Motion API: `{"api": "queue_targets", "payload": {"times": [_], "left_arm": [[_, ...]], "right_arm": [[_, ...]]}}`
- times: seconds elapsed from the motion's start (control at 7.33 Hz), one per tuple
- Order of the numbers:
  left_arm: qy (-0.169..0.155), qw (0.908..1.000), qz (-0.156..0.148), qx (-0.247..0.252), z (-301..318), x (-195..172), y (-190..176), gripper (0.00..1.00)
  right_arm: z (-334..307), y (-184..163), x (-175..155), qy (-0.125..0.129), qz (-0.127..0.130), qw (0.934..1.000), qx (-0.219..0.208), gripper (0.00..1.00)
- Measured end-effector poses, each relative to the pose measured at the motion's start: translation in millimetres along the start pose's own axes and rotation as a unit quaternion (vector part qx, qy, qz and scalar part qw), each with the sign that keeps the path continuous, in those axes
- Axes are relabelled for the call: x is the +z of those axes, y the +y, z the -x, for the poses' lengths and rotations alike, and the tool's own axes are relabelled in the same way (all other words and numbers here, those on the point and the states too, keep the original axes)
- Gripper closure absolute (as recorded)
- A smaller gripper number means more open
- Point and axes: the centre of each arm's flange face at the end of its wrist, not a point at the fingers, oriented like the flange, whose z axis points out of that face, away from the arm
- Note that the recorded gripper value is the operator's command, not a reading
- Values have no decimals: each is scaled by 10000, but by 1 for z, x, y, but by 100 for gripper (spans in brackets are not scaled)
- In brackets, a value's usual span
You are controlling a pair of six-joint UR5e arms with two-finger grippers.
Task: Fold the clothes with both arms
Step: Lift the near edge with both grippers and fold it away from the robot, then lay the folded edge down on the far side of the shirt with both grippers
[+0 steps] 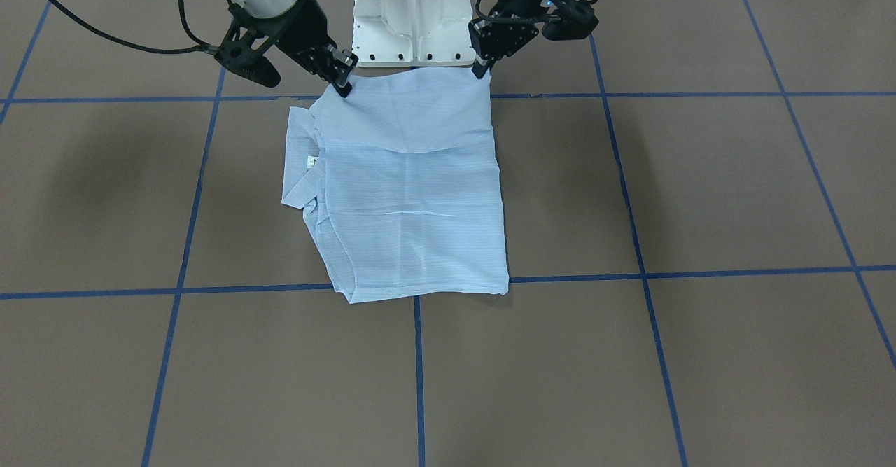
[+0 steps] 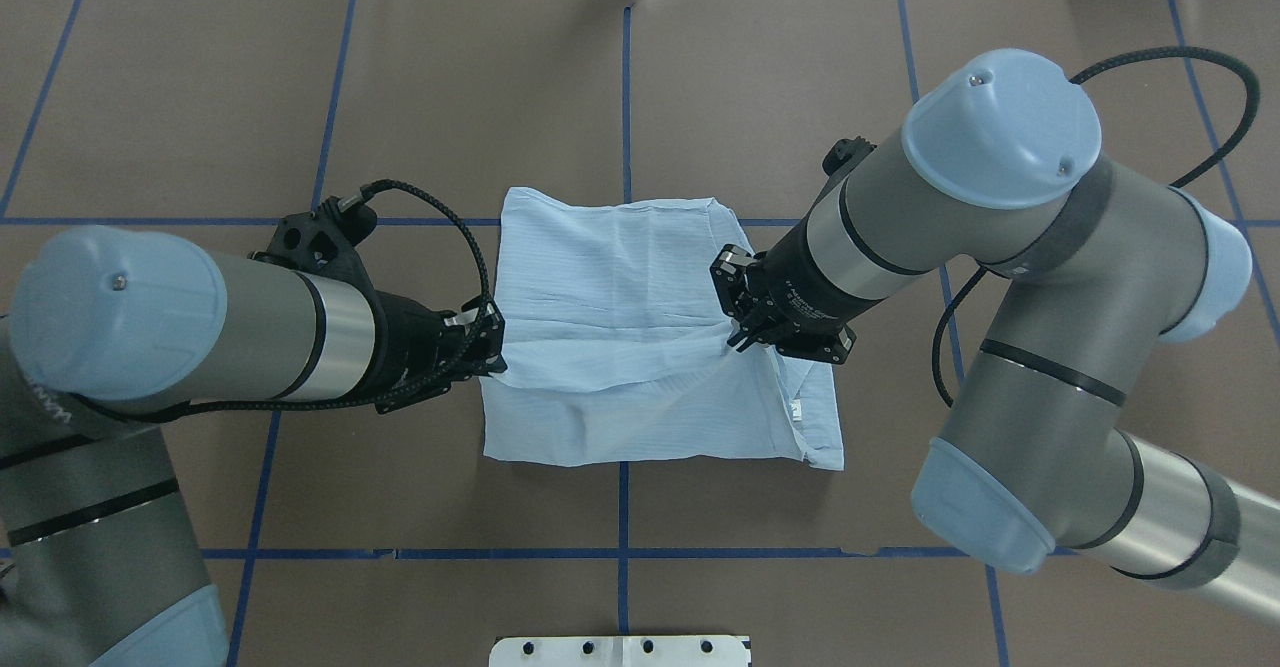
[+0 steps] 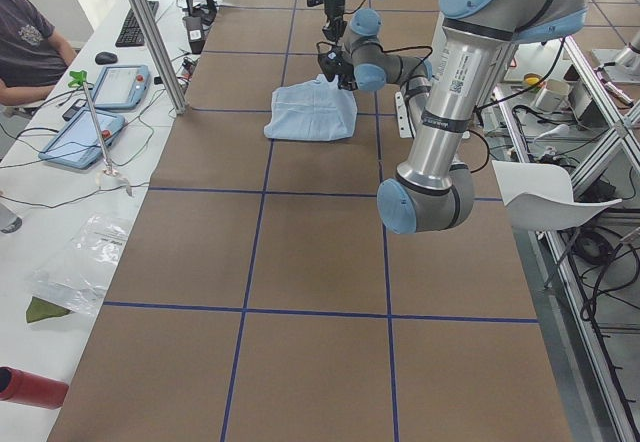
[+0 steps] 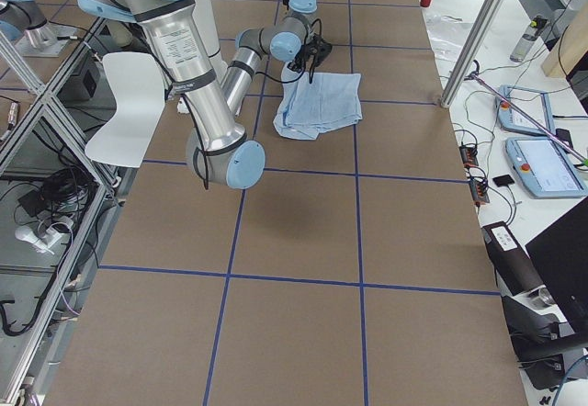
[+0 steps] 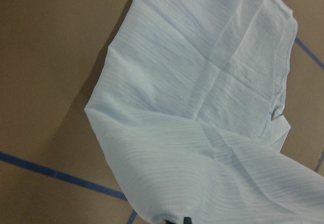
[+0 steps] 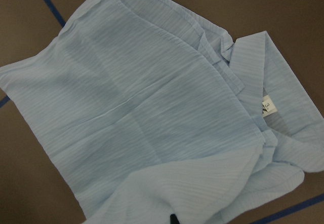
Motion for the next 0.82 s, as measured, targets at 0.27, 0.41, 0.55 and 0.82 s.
{"api": "queue_targets", "payload": {"times": [0.27,0.41,0.55,0.82], "left_arm": [[79,9995,-282,-69,-10,22,-41,100],[69,9991,-416,-87,-19,37,-61,100],[89,9986,-524,-70,-25,54,-81,100],[221,9975,-675,-63,-22,87,-122,100]], "right_arm": [[36,-47,14,117,-280,9995,-52,100],[58,-68,25,209,-379,9990,-63,100],[80,-86,40,286,-438,9986,-96,100],[105,-124,70,237,-521,9983,-127,100]]}}
